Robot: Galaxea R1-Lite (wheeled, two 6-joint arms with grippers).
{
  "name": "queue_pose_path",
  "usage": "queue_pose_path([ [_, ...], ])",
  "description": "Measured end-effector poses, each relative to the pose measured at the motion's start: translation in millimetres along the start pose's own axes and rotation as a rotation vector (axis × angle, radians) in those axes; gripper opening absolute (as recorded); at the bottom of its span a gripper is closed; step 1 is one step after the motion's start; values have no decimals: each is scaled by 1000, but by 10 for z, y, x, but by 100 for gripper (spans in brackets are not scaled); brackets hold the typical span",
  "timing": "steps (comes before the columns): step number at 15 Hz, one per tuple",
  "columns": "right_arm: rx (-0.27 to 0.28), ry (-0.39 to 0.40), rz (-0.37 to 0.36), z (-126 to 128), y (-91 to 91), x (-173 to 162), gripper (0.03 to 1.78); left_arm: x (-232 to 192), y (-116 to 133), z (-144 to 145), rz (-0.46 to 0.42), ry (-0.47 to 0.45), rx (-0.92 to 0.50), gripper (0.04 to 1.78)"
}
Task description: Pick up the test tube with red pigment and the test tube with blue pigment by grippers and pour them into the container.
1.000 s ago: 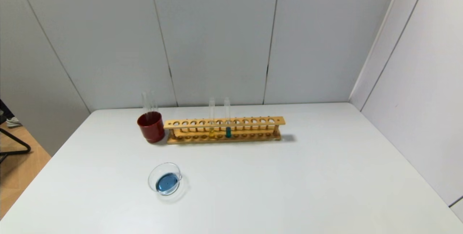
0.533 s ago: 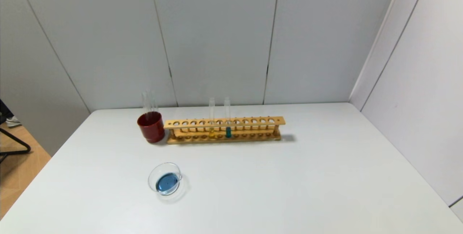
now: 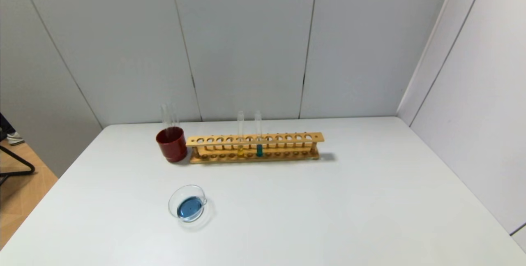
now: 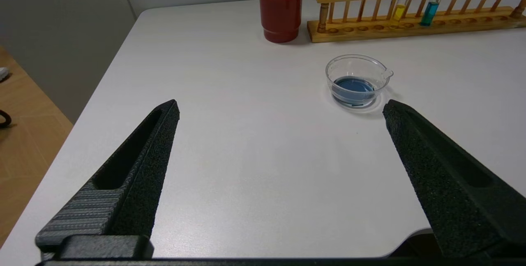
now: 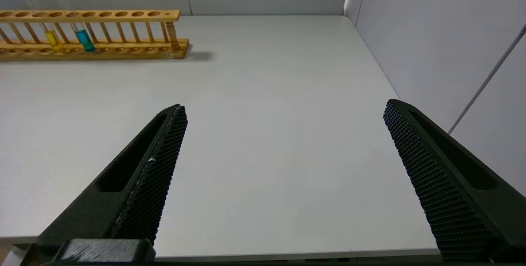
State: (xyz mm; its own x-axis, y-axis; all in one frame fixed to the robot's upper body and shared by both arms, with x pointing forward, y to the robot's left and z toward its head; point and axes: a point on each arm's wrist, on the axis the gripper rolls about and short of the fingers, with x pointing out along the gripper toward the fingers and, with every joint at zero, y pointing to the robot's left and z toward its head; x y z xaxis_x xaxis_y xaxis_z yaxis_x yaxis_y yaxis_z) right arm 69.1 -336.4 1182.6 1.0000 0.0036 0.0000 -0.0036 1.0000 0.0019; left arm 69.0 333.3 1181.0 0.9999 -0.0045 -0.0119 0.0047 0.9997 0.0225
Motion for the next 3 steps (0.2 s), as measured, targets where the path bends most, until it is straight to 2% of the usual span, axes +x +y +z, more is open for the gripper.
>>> queue_pose_path([
  [3,1,0,0,0,0,0,175,0,0,0,0,0,0,175],
])
